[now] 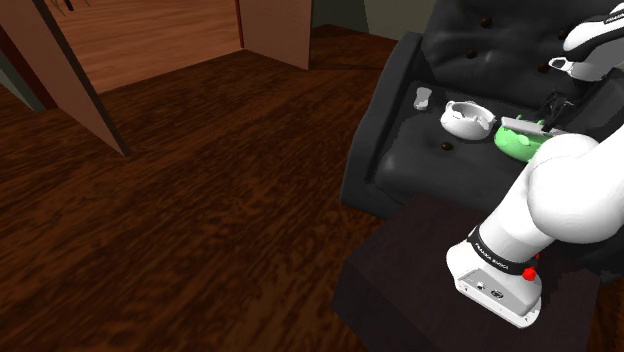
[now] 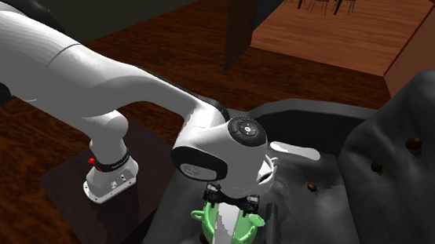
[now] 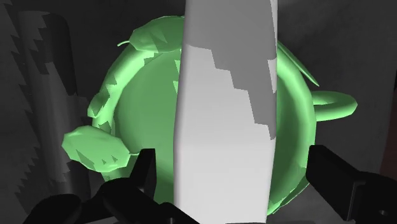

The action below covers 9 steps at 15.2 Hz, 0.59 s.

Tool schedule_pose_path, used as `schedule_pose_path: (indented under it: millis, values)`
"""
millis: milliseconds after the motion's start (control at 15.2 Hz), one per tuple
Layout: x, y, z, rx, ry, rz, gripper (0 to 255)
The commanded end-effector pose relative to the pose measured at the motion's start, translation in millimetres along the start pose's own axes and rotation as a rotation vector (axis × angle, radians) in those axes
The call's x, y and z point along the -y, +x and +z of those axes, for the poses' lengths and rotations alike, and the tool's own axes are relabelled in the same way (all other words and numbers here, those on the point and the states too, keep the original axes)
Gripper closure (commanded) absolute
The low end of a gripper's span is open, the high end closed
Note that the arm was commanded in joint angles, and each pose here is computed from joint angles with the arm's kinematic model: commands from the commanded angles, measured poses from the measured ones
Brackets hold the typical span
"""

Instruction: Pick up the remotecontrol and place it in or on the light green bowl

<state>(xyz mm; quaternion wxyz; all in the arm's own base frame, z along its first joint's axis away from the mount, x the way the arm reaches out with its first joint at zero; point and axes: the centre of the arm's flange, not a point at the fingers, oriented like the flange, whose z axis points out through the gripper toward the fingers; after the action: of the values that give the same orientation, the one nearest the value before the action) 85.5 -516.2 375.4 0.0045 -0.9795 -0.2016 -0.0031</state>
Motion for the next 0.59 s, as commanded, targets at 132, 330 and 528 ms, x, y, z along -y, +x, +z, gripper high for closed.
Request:
schedule_pose_path:
  millis: [132, 330, 528]
  values:
    - [-0.4, 0.2, -44.1, 0.0, 0.0, 0.0, 0]
    - [-0.4, 0.2, -44.1, 0.0, 0.0, 0.0, 0]
    - [-0.4, 0.2, -44.1, 0.0, 0.0, 0.0, 0]
